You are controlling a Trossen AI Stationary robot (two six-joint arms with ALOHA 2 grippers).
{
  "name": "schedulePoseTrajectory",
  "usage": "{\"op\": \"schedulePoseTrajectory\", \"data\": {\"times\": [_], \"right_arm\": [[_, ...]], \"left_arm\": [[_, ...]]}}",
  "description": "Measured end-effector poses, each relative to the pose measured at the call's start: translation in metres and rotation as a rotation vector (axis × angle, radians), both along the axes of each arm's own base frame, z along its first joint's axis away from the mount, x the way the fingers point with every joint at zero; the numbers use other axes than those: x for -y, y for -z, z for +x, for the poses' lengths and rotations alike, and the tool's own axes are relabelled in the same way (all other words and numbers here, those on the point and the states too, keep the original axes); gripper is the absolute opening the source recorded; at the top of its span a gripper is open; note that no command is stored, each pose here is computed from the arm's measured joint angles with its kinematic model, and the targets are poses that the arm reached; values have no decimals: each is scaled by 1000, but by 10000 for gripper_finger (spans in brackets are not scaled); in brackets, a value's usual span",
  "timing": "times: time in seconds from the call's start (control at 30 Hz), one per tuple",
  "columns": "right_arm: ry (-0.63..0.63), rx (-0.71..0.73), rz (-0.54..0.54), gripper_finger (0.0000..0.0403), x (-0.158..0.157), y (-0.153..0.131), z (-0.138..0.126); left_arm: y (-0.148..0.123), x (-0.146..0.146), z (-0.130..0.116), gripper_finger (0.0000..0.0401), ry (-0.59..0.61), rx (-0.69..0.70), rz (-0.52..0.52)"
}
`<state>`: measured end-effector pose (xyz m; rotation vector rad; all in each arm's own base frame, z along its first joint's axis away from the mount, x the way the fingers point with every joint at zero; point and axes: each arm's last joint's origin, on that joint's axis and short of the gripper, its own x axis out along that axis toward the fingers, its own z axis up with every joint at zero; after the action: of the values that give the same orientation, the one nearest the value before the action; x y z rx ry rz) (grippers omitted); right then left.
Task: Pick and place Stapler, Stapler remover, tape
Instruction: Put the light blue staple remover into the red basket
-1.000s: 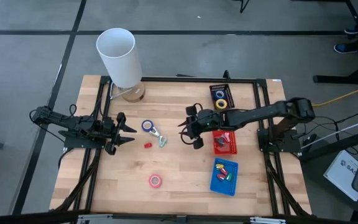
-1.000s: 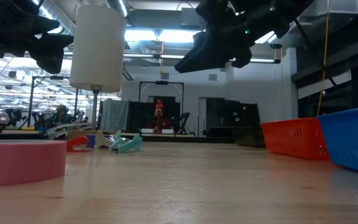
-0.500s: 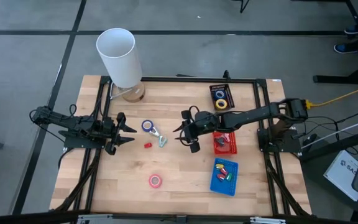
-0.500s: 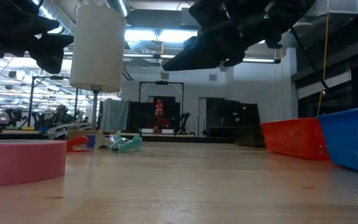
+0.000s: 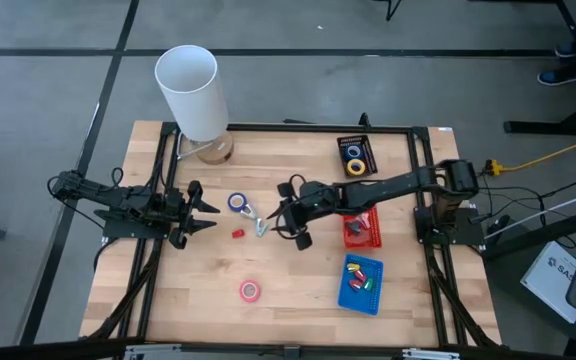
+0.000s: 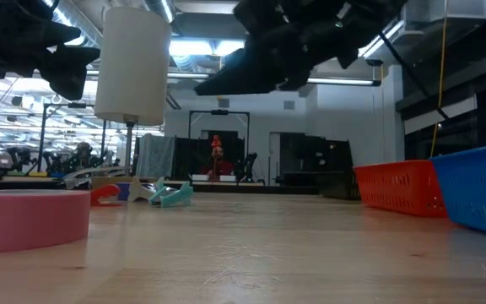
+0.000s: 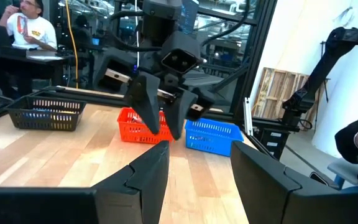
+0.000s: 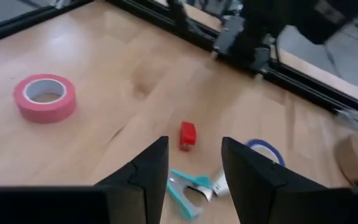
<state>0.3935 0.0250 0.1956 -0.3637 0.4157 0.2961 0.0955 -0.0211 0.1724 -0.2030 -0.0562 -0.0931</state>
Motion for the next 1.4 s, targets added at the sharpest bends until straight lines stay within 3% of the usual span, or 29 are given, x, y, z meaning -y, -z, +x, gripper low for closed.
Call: {"op": "schedulePoseTrajectory", "data": {"times": [0.3,0.47,0.97,1.13,1.4], "right_arm": [[-157,-40,-33,151,-5,4,32],[-172,-45,-39,151,-6,13,44],[-153,-166,-101,151,24,71,51],[-150,-178,-118,147,32,76,51],[-146,-240,-117,105,37,80,47]], "left_arm": [[0,0,0,169,0,0,0],[0,0,0,169,0,0,0],[0,0,0,169,0,0,0],[0,0,0,169,0,0,0],[0,0,0,169,0,0,0]]}}
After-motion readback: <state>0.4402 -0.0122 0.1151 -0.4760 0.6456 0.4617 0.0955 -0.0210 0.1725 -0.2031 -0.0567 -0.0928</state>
